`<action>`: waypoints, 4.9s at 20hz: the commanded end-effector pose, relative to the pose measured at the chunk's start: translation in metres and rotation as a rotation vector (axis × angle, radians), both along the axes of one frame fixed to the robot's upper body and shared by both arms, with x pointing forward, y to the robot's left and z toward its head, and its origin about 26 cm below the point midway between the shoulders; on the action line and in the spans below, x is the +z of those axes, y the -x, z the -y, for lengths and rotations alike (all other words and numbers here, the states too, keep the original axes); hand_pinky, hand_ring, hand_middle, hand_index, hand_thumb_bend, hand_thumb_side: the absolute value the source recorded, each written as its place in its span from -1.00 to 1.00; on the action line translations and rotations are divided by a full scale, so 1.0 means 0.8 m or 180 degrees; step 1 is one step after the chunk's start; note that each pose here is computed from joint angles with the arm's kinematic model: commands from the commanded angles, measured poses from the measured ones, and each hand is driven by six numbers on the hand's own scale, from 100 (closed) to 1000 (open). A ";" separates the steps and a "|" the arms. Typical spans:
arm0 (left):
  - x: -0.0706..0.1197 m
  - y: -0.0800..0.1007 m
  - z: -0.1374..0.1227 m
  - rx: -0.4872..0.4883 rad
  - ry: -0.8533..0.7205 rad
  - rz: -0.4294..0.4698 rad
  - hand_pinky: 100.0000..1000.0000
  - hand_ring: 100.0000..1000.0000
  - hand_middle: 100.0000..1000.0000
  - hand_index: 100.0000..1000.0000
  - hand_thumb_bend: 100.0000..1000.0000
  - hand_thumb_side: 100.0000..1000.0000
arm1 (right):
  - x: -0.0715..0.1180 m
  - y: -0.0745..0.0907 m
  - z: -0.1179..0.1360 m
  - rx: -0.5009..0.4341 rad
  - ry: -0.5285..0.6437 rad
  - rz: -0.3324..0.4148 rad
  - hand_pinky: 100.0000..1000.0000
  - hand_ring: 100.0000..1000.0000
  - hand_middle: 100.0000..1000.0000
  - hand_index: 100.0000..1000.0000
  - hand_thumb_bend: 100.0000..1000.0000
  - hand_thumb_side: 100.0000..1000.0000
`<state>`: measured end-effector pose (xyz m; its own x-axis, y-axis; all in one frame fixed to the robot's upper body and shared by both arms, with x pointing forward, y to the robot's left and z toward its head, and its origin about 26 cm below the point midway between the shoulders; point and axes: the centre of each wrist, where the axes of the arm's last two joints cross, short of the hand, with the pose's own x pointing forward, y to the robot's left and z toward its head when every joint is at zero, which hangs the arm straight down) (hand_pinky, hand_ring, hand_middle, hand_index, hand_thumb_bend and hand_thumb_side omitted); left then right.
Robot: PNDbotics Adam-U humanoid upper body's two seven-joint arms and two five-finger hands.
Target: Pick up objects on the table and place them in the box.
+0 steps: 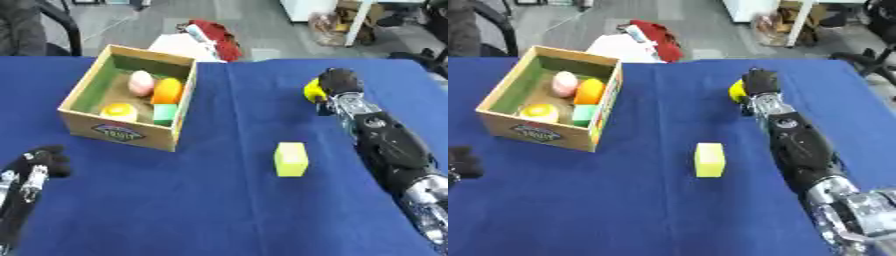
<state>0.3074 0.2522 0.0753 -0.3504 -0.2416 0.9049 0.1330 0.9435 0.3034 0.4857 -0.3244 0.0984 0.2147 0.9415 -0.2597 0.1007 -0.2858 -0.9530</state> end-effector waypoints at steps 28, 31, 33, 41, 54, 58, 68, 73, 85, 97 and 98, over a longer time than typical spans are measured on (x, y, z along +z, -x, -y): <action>0.021 -0.008 0.012 -0.0225 -0.0055 0.0148 0.27 0.08 0.09 0.46 -1.00 0.46 | 0.121 -0.013 -0.306 0.2563 -0.0264 0.0313 0.53 0.56 0.49 0.86 -1.00 -0.93; 0.020 -0.007 0.012 -0.0226 -0.0053 0.0141 0.27 0.08 0.09 0.46 -1.00 0.46 | 0.132 -0.010 -0.310 0.2555 0.0013 0.0374 0.52 0.58 0.54 1.00 -1.00 -0.94; 0.019 -0.007 0.011 -0.0222 -0.0052 0.0132 0.27 0.08 0.09 0.46 -1.00 0.46 | 0.142 -0.008 -0.309 0.2545 0.0125 0.0499 0.52 0.58 0.55 1.00 -1.00 -0.98; 0.010 -0.002 0.001 -0.0091 -0.0049 0.0071 0.27 0.08 0.08 0.46 -1.00 0.46 | 0.183 -0.001 -0.250 0.3012 -0.0086 0.0590 0.58 0.60 0.58 1.00 -1.00 -1.00; 0.001 0.005 -0.013 0.0063 -0.0099 0.0005 0.27 0.08 0.08 0.46 -1.00 0.48 | 0.166 0.093 -0.073 0.4121 -0.0646 -0.0952 0.76 0.82 0.85 1.00 -1.00 -0.47; -0.001 0.006 -0.015 0.0081 -0.0110 -0.0013 0.27 0.08 0.08 0.46 -1.00 0.48 | 0.147 0.115 -0.057 0.4032 -0.0544 -0.1645 0.78 0.89 0.89 1.00 -1.00 -0.35; -0.002 0.007 -0.014 0.0086 -0.0100 -0.0018 0.27 0.08 0.09 0.46 -1.00 0.48 | 0.083 0.121 -0.041 0.3423 -0.0022 -0.2389 0.77 0.95 0.94 1.00 -1.00 -0.19; -0.002 0.006 -0.012 0.0065 -0.0095 -0.0012 0.27 0.08 0.09 0.46 -1.00 0.48 | 0.057 0.112 -0.037 0.3237 0.0068 -0.2441 0.77 0.94 0.93 1.00 -1.00 -0.16; -0.001 0.006 -0.012 0.0071 -0.0093 -0.0005 0.27 0.08 0.09 0.46 -1.00 0.47 | 0.031 0.108 -0.031 0.3161 0.0154 -0.2347 0.67 0.77 0.52 0.49 -1.00 -0.59; 0.000 0.005 -0.008 0.0045 -0.0064 0.0003 0.27 0.08 0.09 0.46 -1.00 0.47 | 0.153 0.057 -0.104 0.3715 -0.0380 -0.0947 0.61 0.60 0.40 -0.06 -1.00 -0.87; 0.001 0.004 -0.007 0.0031 -0.0058 0.0013 0.27 0.08 0.09 0.46 -1.00 0.47 | 0.161 0.047 -0.119 0.3746 -0.0427 -0.0935 0.61 0.60 0.40 -0.06 -1.00 -0.88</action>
